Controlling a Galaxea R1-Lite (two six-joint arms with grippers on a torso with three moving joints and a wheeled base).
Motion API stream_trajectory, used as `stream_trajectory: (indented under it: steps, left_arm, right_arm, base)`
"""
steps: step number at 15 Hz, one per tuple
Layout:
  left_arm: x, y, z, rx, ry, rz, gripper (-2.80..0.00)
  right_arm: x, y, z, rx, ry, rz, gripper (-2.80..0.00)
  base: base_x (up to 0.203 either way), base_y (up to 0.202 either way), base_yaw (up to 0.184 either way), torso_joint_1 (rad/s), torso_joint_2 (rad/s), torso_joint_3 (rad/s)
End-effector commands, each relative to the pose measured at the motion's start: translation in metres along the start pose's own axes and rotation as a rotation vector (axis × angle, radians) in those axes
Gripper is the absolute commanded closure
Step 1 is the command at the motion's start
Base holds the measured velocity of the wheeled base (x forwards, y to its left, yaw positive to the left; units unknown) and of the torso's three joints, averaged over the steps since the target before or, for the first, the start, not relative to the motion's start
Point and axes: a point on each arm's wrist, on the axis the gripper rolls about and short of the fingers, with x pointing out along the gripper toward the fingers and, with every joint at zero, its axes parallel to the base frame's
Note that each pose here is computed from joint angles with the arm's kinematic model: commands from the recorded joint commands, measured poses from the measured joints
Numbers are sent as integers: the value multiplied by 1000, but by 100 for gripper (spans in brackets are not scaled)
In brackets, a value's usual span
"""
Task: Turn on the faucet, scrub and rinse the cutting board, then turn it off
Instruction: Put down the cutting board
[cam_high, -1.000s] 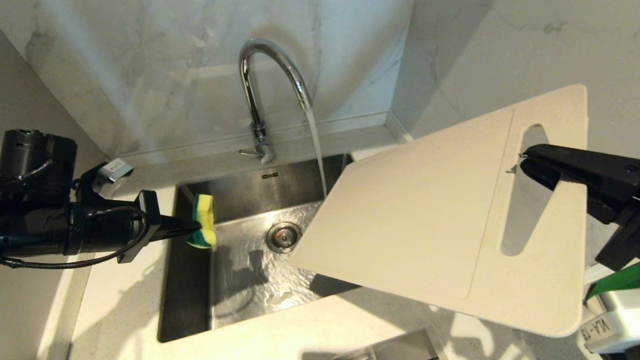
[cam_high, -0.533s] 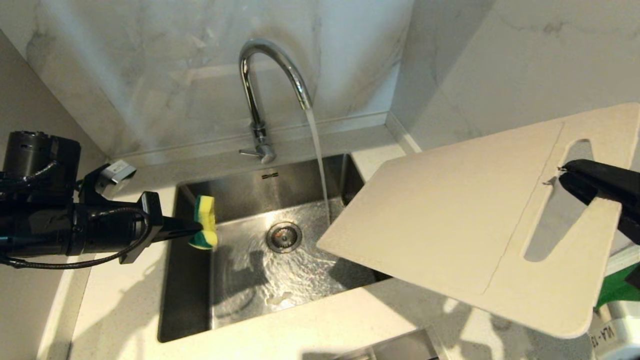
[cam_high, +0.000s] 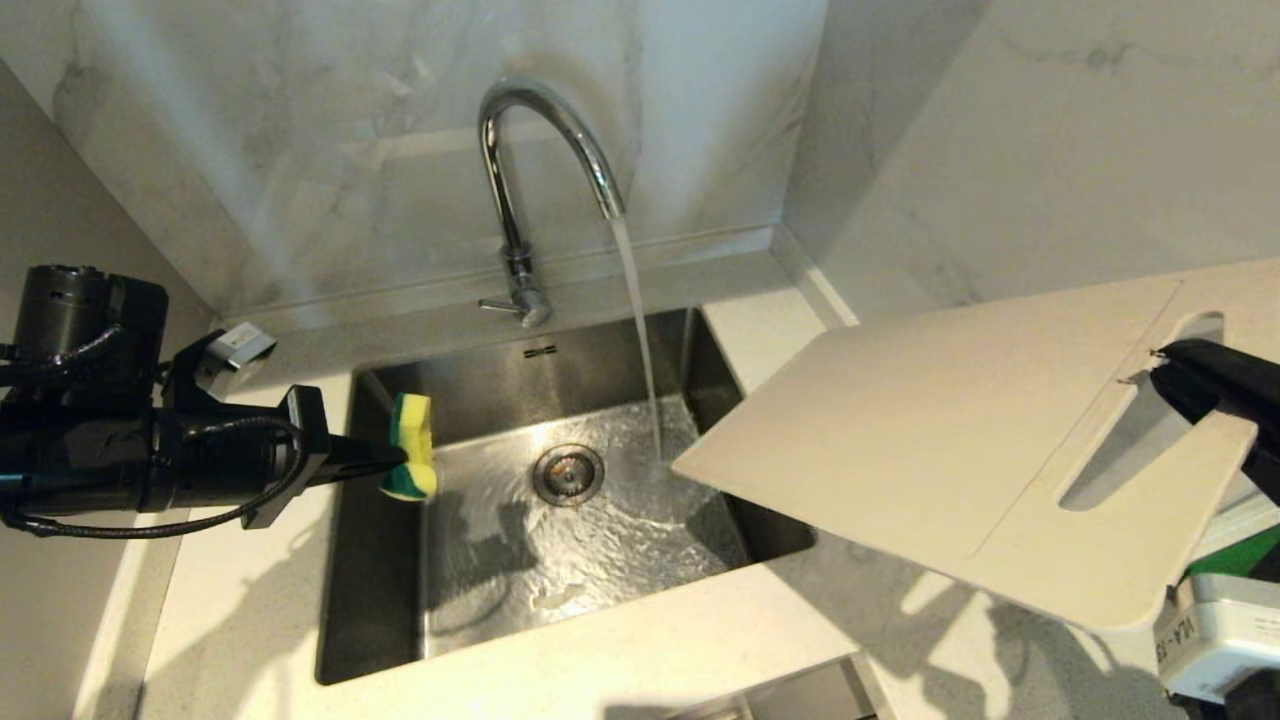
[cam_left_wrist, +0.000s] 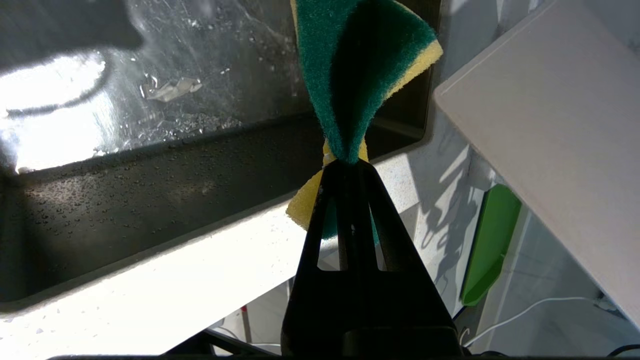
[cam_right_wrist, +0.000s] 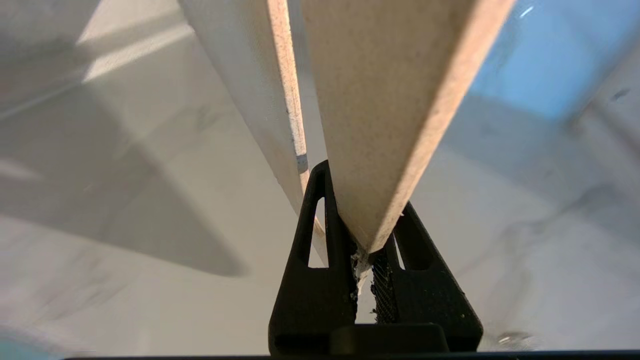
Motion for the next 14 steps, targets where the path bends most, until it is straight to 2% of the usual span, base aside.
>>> stream_trajectory:
  steps: [1, 14]
  left_arm:
    - [1, 0, 0, -6, 3, 1, 0]
    - [2, 1, -1, -5, 10, 0, 0]
  right_arm:
    - [1, 8, 2, -6, 10, 34, 0]
    - [10, 25, 6, 14, 47, 134, 0]
  base:
    - [0, 0, 0, 0, 0, 0]
    - [0, 0, 0, 0, 0, 0]
